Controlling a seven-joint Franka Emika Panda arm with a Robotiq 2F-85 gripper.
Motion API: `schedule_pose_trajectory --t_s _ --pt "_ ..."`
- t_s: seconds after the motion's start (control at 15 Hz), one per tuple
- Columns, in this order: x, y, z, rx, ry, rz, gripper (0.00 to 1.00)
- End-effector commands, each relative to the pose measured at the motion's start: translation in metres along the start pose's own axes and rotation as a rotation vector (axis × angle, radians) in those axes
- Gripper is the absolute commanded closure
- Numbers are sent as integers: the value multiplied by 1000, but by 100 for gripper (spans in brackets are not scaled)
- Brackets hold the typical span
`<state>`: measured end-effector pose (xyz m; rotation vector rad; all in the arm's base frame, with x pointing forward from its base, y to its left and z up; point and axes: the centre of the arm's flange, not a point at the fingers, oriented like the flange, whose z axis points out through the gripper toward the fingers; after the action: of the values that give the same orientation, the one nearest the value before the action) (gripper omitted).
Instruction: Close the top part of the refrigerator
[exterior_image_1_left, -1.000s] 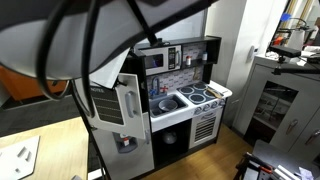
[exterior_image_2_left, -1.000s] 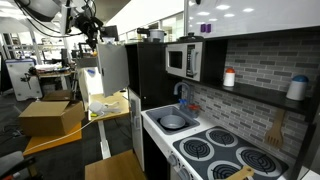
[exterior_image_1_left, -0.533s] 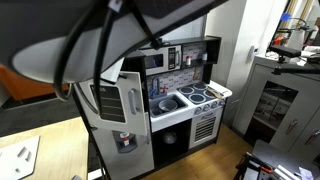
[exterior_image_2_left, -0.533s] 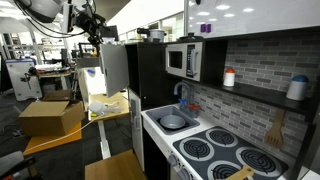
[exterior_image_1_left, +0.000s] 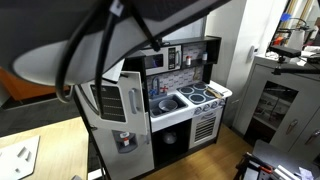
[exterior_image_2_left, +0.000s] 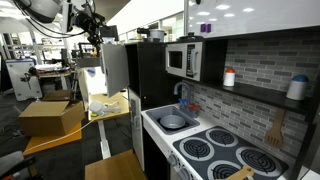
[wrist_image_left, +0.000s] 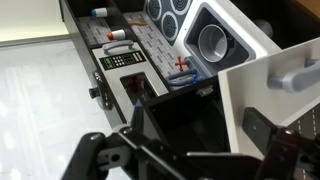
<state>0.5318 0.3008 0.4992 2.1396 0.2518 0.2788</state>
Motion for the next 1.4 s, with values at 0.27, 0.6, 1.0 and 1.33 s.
schedule_pose_trajectory --t_s 0.27,0.6,1.0,1.33 --pt "0 0 -1 -18 -2 -25 0" --pt "0 0 -1 -17 -15 -35 0" --pt "-3 -4 1 -7 -22 -23 0" --pt "-3 -4 1 -7 -23 -23 0"
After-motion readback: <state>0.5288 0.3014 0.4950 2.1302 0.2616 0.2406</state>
